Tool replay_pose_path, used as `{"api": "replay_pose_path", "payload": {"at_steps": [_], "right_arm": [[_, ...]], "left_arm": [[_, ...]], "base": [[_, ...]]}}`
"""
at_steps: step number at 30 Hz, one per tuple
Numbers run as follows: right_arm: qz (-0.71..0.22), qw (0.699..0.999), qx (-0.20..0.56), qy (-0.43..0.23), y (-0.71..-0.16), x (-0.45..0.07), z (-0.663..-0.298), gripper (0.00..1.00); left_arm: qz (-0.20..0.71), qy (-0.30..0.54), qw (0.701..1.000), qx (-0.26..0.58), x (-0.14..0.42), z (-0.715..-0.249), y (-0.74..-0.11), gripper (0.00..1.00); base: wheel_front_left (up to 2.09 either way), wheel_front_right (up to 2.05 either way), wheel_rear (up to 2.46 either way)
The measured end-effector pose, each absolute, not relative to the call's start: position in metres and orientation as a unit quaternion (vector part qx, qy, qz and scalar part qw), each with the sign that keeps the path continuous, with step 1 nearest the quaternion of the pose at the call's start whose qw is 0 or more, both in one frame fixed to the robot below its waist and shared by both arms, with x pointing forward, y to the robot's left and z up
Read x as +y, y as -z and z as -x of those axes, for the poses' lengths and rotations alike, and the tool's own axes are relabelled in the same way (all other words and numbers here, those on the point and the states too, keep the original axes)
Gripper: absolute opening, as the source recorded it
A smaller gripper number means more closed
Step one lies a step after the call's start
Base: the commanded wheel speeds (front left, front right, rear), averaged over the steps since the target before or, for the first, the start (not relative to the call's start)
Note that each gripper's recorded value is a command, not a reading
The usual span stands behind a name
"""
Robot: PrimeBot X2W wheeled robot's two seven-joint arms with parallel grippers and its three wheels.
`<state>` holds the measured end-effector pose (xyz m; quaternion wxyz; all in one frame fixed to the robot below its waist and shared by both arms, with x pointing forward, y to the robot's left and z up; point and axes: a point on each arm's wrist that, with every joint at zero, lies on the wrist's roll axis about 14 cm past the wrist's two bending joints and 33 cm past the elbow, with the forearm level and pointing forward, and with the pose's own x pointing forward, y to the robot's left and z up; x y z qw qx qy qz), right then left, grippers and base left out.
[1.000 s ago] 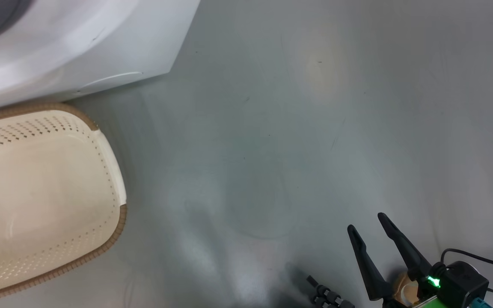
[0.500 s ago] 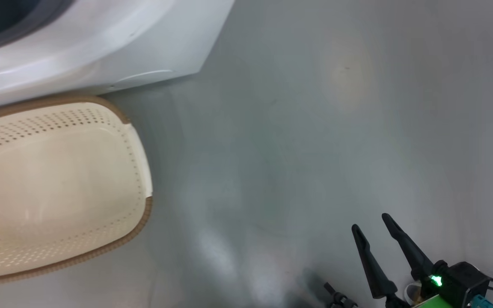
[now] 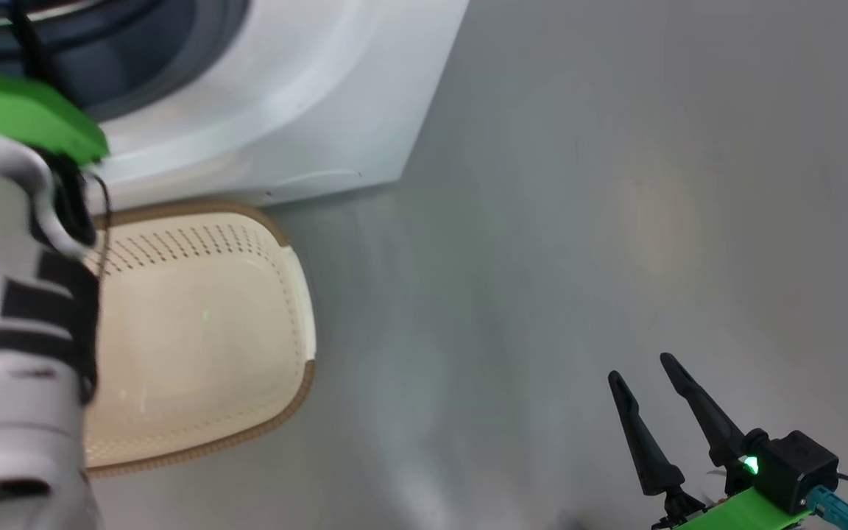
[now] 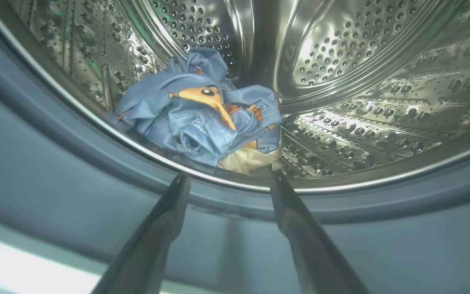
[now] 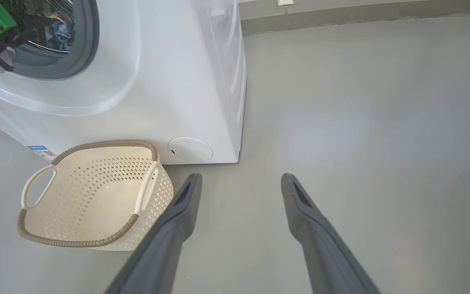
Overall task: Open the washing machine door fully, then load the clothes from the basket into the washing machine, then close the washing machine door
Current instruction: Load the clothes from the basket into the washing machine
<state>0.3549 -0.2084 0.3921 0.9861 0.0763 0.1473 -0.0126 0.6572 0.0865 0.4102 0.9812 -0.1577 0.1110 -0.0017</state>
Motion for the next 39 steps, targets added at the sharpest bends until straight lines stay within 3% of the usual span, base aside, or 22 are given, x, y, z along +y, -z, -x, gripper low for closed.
{"api": "replay_pose_path", "payload": {"at_steps": [18,30,39], "right_arm": [[-0.093,0.995,0.039,-0.003,-0.456,-0.199,-0.361,1.00],[-0.088,0.996,0.001,-0.014,-0.481,-0.197,-0.349,1.00],[-0.083,0.996,-0.011,-0.031,-0.489,-0.188,-0.336,1.00]], "left_arm": [[0.155,0.059,0.985,0.058,0.090,-0.538,-0.454,1.00],[0.105,0.025,0.994,0.028,0.114,-0.440,-0.470,1.00],[0.103,-0.002,0.993,0.051,0.134,-0.380,-0.456,1.00]], "base": [[0.00,0.00,0.00],[0.00,0.00,0.00],[0.00,0.00,0.00]]}}
